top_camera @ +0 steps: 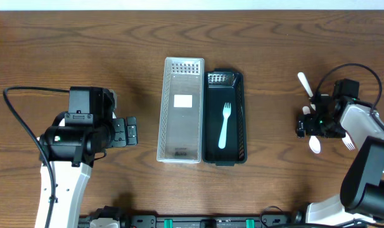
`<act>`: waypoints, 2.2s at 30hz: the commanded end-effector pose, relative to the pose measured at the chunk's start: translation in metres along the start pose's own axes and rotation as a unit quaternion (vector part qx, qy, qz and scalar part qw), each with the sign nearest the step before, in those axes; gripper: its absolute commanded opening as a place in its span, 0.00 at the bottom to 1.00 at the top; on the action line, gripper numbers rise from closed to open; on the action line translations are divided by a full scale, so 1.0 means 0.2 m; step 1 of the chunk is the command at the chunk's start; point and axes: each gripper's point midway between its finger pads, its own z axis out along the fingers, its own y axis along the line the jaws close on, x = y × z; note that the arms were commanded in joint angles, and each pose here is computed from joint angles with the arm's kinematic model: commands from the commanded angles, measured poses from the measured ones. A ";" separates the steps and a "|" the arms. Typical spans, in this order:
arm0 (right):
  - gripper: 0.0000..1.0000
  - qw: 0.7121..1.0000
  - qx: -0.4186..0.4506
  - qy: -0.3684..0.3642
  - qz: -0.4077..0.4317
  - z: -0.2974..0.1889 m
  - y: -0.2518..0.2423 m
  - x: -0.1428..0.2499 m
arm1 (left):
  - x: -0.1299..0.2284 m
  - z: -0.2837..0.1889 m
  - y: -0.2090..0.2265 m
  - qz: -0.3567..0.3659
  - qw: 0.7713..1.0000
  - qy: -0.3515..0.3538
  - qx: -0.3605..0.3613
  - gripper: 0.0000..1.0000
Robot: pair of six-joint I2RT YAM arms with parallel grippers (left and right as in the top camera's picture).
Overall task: Pack container
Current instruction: 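Return the right gripper right and grasp a white spoon, then carry the spoon into the black basket and release it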
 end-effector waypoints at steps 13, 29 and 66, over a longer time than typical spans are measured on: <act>0.67 0.999 -0.013 0.037 0.005 0.10 0.01 0.07 | -0.02 -0.02 0.01 -0.007 1.000 -0.007 -0.001 0.98; 0.21 0.999 -0.012 0.028 0.031 0.10 0.01 0.05 | -0.02 -0.02 0.01 -0.007 1.000 -0.008 -0.001 0.98; 0.01 0.989 -0.073 -0.119 -0.046 -0.76 1.36 -0.37 | -0.02 -0.02 0.01 -0.007 1.000 -0.009 -0.001 0.98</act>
